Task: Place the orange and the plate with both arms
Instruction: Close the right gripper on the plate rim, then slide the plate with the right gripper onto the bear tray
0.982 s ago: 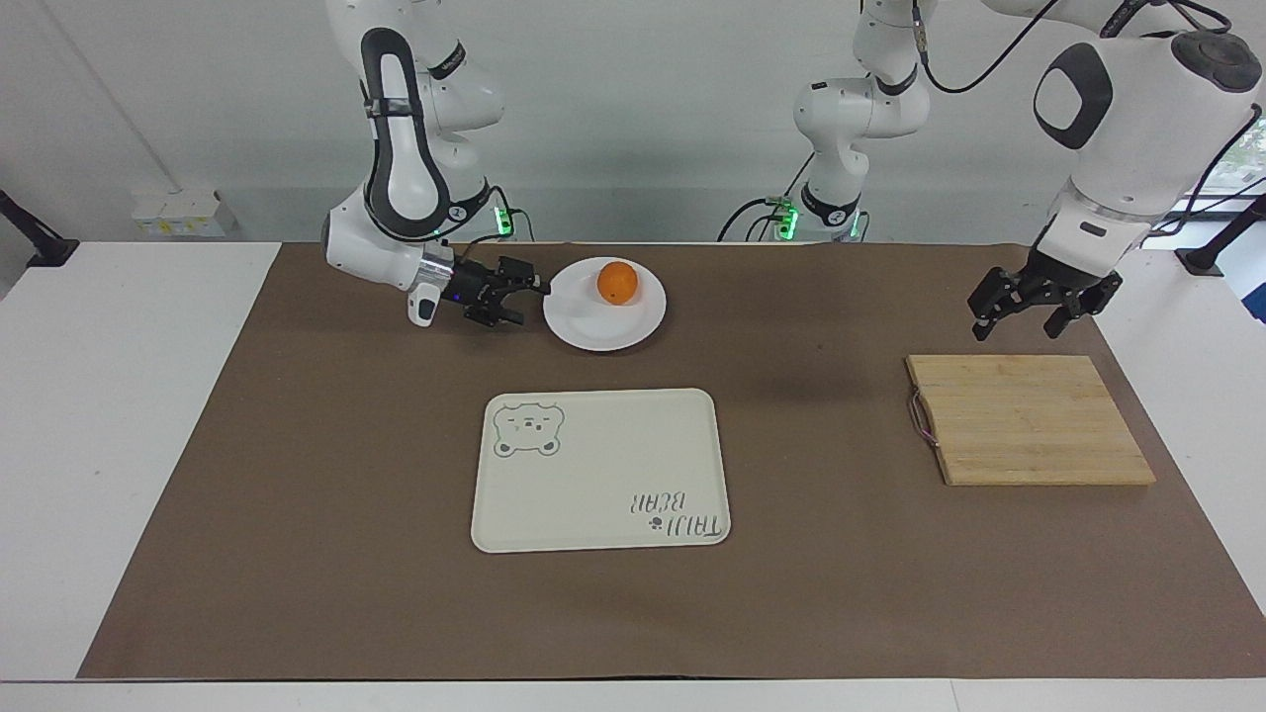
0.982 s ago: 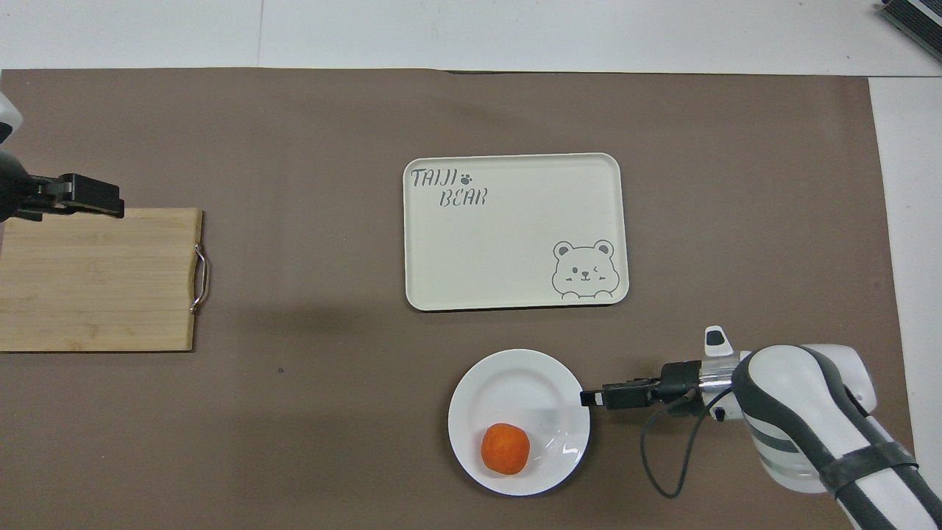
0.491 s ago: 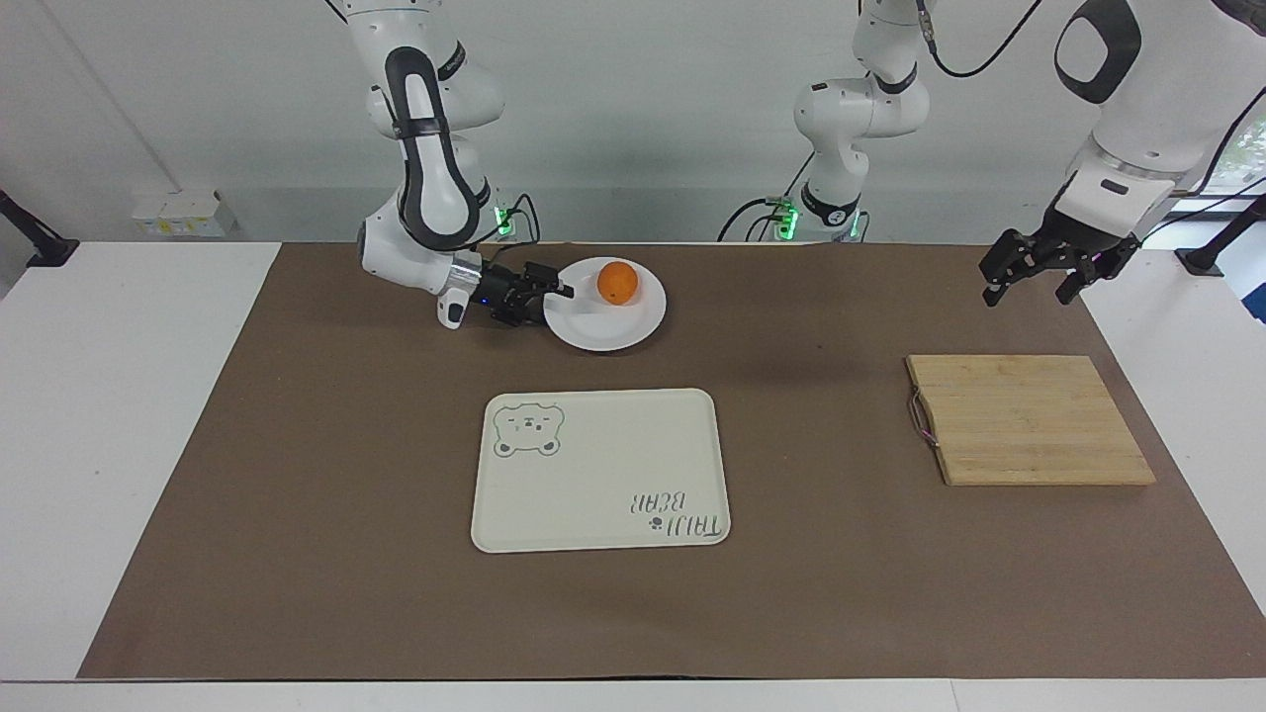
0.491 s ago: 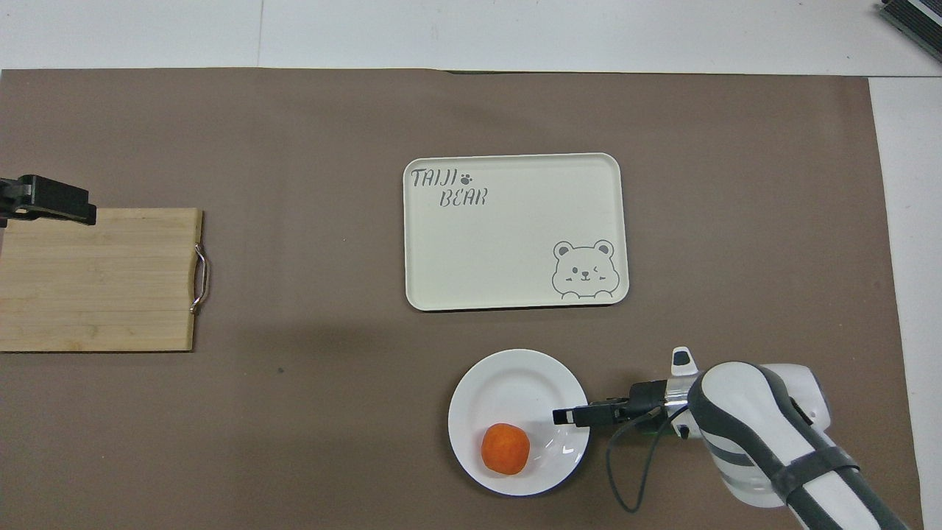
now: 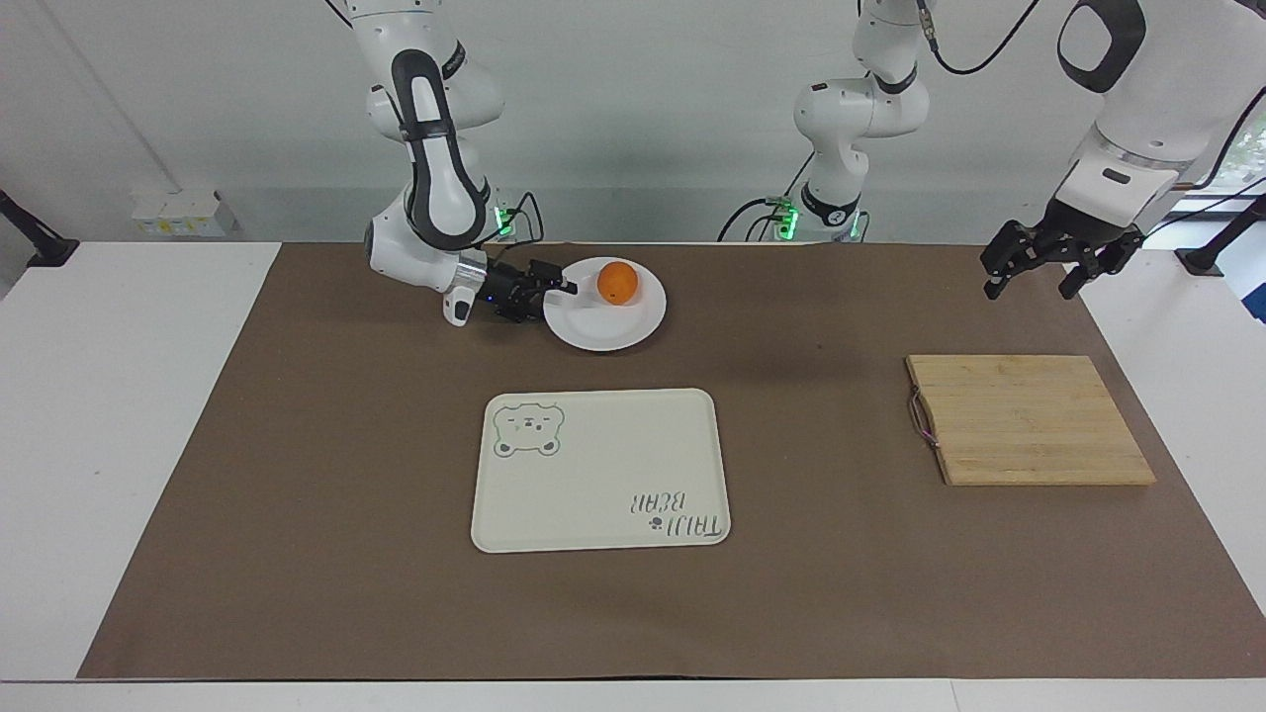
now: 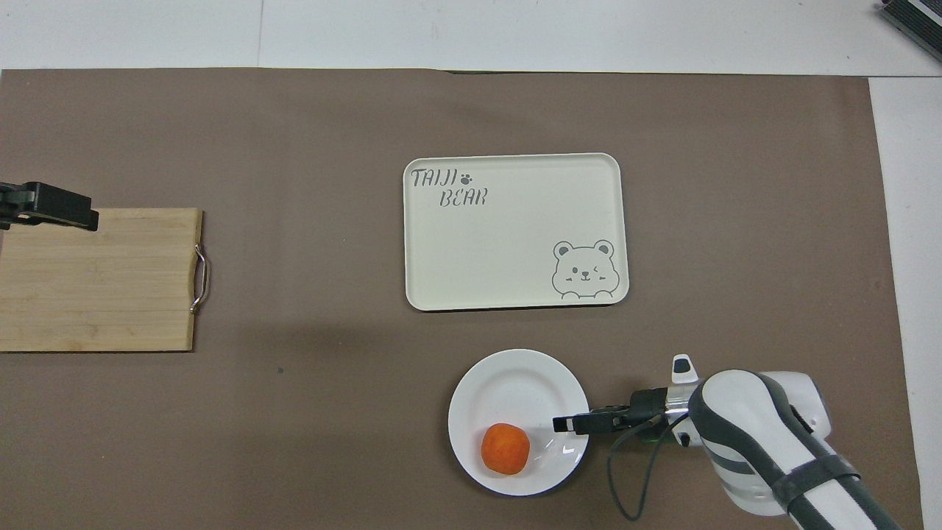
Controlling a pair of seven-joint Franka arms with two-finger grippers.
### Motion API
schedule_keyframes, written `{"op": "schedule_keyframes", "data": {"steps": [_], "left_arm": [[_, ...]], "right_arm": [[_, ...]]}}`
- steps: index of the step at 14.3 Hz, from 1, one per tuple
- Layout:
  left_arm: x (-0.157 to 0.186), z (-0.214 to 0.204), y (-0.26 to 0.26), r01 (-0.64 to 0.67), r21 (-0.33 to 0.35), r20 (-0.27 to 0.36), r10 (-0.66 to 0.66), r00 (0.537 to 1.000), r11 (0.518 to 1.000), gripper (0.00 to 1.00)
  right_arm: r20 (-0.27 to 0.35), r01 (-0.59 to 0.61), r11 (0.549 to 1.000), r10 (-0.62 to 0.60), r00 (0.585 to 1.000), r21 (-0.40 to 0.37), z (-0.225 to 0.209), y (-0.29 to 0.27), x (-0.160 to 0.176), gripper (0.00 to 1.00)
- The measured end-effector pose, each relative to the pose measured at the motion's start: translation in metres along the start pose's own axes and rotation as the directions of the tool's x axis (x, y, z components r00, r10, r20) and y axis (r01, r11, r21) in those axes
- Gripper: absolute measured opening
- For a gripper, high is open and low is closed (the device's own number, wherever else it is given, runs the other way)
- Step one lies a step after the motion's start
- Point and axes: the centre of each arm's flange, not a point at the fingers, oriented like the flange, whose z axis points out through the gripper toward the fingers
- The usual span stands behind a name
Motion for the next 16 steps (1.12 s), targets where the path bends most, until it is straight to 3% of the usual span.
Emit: {"op": "schedule_keyframes", "data": {"steps": [1, 7, 16], "left_arm": [[0.000, 0.000, -0.001, -0.012, 0.000, 0.004, 0.012, 1.000, 1.000, 1.00], [-0.001, 0.001, -0.002, -0.032, -0.001, 0.010, 0.032, 0.999, 0.999, 1.00], [-0.001, 0.001, -0.002, -0.032, -0.001, 0.010, 0.032, 0.999, 0.999, 1.00]], "right_arm": [[0.005, -0.003, 1.000, 0.003, 1.000, -0.001, 0.002, 0.001, -0.002, 0.68], [-0.012, -0.006, 1.000, 0.006, 1.000, -0.029, 0.001, 0.004, -0.002, 0.07], [-0.037, -0.039, 0.999, 0.039, 0.999, -0.014, -0.007, -0.013, 0.020, 0.05]]}}
